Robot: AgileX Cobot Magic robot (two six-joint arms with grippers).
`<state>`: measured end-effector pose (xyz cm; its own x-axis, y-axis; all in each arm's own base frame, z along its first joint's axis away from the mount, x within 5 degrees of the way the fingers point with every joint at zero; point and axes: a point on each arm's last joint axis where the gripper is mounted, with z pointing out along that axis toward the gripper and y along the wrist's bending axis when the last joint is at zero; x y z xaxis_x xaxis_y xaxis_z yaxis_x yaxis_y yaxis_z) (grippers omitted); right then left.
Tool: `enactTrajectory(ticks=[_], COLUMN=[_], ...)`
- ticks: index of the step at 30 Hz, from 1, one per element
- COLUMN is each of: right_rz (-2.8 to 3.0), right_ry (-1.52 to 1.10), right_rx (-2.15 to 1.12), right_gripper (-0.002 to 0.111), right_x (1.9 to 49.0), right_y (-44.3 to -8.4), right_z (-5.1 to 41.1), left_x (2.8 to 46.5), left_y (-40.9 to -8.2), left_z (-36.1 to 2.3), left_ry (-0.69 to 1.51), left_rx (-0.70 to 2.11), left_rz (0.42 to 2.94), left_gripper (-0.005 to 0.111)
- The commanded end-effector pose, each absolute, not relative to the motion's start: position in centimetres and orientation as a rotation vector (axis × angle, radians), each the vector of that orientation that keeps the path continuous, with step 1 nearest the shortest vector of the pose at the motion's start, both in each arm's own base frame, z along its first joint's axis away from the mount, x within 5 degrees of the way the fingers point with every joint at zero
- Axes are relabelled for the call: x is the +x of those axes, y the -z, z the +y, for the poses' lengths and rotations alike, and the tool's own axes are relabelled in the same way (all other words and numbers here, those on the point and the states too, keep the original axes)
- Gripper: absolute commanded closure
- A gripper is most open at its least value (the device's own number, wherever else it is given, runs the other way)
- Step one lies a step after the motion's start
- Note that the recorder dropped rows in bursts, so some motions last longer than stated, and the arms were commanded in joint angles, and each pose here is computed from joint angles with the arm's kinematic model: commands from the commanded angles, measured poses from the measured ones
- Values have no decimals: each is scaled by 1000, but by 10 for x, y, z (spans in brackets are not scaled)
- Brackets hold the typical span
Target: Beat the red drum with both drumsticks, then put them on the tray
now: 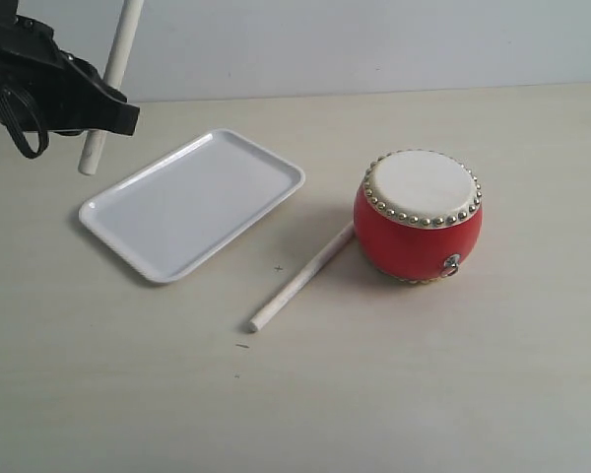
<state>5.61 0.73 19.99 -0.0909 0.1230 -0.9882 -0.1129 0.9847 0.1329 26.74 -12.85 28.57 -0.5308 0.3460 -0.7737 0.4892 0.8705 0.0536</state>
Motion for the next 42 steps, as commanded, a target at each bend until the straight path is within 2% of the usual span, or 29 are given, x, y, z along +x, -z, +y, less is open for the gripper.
enactTrajectory(ticks=[1, 10, 16, 23, 25, 27, 28, 30, 32, 36, 39, 42], right_rz=[1638, 1618, 1403, 1128, 1264, 1425, 1482, 1519, 1651, 2018, 2233, 2364], right_ry=[-196, -226, -597, -749, -711, -631, -616, -628, -693, -900, -897, -867], right_rx=[6, 34, 379, 542, 472, 399, 384, 391, 412, 148, 85, 62], right_gripper=[108, 108, 108, 108, 108, 108, 108, 108, 108, 108, 108, 108], right_x=[56, 56, 55, 51, 58, 79, 94, 114, 138, 197, 226, 236], right_y=[-199, -201, -218, -238, -264, -305, -337, -370, -384, -358, -306, -276], right_z=[7, 7, 5, -6, 2, 9, 12, 16, 25, 89, 148, 184], left_x=[266, 269, 269, 269, 269, 269, 269, 269, 268, 271, 279, 283], left_y=[-288, -293, -293, -292, -293, -293, -293, -292, -291, -293, -294, -294], left_z=[-128, -129, -129, -129, -129, -129, -129, -129, -128, -123, -105, -91], left_ry=[231, 236, 236, 243, 247, 247, 247, 246, 245, 243, 224, 204], left_rx=[569, 552, 552, 541, 537, 535, 536, 540, 544, 504, 399, 328], left_rz=[2159, 2107, 2106, 2112, 2111, 2105, 2109, 2122, 2133, 2114, 2130, 2145], left_gripper=[107, 107, 107, 107, 107, 107, 107, 107, 107, 107, 107, 107])
